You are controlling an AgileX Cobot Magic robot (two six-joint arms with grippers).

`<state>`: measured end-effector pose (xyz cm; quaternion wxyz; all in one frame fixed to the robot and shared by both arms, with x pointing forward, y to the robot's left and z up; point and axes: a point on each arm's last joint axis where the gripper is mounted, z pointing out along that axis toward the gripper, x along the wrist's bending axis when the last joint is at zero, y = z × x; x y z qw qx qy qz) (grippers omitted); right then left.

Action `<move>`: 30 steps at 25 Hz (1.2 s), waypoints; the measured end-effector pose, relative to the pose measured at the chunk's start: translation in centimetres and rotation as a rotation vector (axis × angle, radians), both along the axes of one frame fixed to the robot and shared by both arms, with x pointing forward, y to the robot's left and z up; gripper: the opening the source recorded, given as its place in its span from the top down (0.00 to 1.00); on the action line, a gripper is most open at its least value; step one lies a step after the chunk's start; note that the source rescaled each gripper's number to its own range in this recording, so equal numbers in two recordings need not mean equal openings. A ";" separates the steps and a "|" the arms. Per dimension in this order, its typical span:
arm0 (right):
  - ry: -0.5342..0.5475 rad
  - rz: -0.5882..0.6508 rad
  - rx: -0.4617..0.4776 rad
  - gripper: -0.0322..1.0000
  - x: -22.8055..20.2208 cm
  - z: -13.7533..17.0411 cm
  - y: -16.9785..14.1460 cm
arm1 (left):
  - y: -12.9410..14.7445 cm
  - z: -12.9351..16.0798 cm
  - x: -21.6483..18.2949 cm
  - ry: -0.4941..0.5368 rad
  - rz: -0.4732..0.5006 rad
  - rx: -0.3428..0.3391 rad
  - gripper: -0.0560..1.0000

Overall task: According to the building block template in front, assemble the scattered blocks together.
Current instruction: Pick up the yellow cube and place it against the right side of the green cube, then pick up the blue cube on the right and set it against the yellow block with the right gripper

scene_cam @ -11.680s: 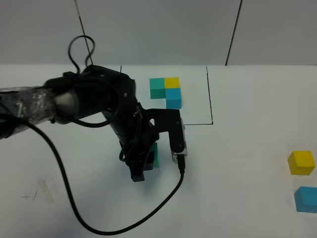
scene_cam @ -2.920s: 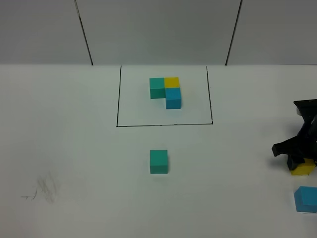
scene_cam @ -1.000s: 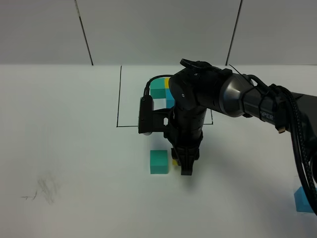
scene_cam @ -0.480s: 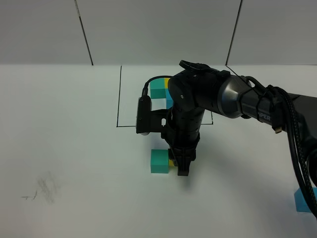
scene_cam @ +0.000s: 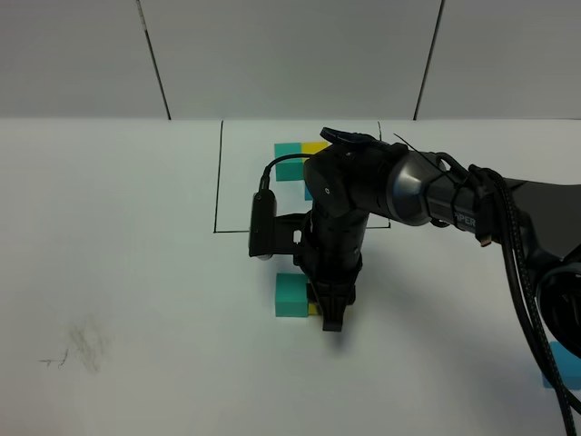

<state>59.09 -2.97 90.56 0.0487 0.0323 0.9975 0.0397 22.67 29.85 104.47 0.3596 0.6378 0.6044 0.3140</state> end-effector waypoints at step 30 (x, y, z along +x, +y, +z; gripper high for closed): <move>-0.171 -0.707 0.089 0.00 0.2 8.0 -4.5 | 0.0 0.0 0.0 0.000 -0.003 0.004 0.33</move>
